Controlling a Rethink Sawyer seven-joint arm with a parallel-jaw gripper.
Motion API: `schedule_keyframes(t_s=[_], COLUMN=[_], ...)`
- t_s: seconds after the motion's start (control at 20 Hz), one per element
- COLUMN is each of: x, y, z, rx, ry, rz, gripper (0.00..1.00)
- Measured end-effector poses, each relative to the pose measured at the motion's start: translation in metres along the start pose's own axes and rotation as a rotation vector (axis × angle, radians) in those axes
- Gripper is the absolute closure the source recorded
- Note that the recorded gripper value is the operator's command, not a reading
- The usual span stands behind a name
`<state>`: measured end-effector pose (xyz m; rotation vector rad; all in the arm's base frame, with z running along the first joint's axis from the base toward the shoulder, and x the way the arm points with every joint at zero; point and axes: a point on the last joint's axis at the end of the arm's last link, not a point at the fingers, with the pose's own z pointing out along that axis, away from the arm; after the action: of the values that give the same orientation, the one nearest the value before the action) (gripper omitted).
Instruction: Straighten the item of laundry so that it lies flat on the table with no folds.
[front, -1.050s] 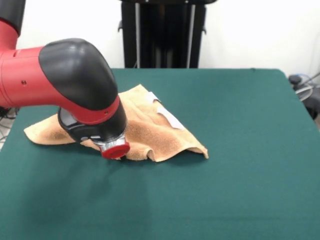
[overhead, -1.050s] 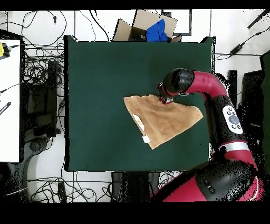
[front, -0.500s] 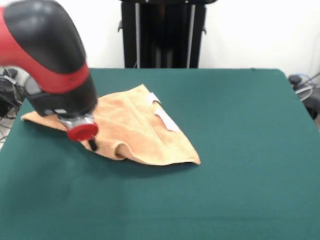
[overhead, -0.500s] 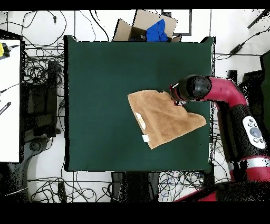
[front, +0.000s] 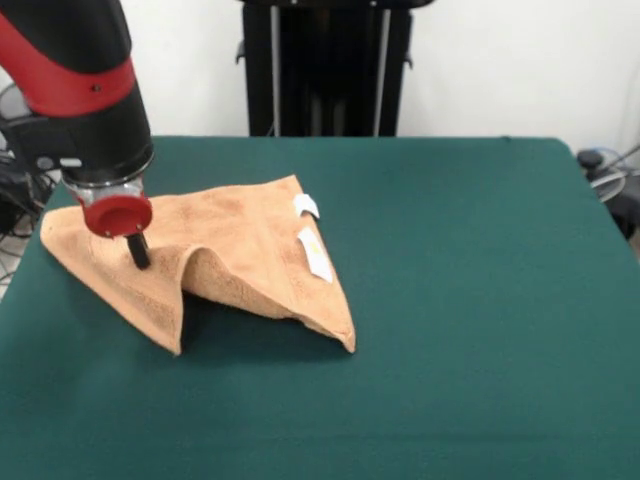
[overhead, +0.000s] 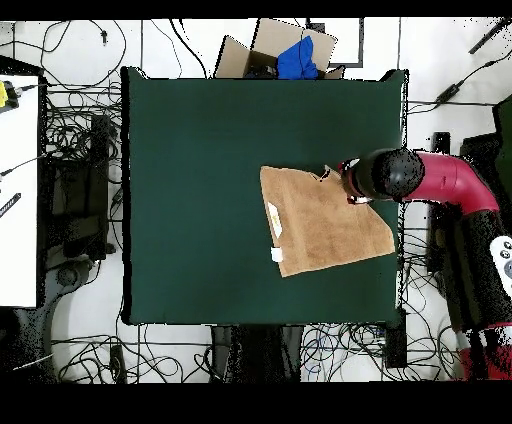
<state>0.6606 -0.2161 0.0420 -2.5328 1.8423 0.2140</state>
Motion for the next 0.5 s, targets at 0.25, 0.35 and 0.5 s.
schedule_keyframes(t_s=[0.25, 0.35, 0.5], x=[-0.0054, -0.0071, -0.0078], y=[0.0021, 0.0007, -0.0003], z=[-0.0032, -0.002, -0.0008], rx=[-0.002, 0.003, 0.015], ry=[0.006, 0.007, 0.013], rz=[-0.012, -0.015, -0.017], gripper=[1.0, 1.0, 1.0])
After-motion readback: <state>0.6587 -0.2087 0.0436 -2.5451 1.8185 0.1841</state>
